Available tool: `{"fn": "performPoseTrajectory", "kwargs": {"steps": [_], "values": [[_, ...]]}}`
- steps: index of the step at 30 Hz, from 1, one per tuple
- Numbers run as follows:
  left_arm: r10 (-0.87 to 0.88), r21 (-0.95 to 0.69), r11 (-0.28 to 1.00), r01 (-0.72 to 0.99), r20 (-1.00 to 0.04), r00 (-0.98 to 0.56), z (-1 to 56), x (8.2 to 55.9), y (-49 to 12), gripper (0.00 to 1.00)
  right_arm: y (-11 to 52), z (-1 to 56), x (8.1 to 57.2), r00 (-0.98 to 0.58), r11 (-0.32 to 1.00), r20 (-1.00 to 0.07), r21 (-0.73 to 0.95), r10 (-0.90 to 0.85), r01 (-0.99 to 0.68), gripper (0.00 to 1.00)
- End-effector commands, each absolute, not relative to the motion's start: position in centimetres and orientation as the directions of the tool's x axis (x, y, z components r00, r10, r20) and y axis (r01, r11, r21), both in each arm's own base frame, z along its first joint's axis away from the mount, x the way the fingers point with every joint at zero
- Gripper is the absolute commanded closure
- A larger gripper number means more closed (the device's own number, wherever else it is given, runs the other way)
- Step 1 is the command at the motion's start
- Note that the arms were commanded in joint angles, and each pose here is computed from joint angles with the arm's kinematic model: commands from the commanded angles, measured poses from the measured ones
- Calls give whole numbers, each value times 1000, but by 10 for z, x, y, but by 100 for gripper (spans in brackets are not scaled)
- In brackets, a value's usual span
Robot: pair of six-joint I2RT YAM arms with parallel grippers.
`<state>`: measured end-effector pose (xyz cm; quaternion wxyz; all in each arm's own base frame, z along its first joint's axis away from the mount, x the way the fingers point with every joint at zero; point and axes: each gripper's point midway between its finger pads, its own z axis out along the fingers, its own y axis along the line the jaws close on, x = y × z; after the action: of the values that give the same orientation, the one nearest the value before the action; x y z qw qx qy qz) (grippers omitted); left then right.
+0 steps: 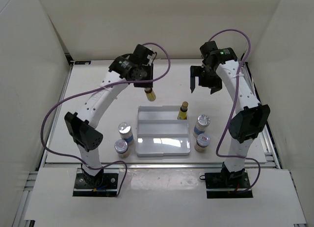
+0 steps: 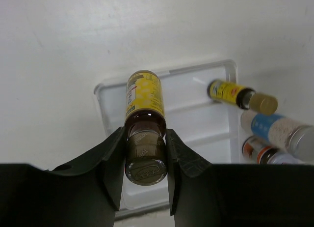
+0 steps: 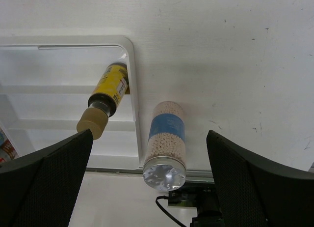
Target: Organize the condiment bottles
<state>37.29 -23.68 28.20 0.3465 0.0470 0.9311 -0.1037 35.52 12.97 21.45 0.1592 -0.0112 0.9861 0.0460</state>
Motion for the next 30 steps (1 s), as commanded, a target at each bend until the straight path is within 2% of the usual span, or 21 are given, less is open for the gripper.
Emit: {"fn": "performPoseTrajectory", "kwargs": {"steps": [1, 15, 22, 30], "values": [[34, -201, 963, 182, -578, -815, 264, 348, -254, 89, 123, 229, 334, -953, 995, -303, 86, -23, -51, 0], [36, -151, 983, 106, -405, -913, 190, 339, -245, 89, 119, 226, 328, -955, 996, -295, 71, -33, -56, 0], [-4, -99, 994, 36, -380, -925, 164, 346, -236, 89, 115, 227, 327, -953, 997, -300, 53, -33, -51, 0], [-37, -85, 996, -8, -346, -937, 145, 352, -231, 76, 112, 230, 324, -949, 997, -312, 43, -41, -57, 0]]}}
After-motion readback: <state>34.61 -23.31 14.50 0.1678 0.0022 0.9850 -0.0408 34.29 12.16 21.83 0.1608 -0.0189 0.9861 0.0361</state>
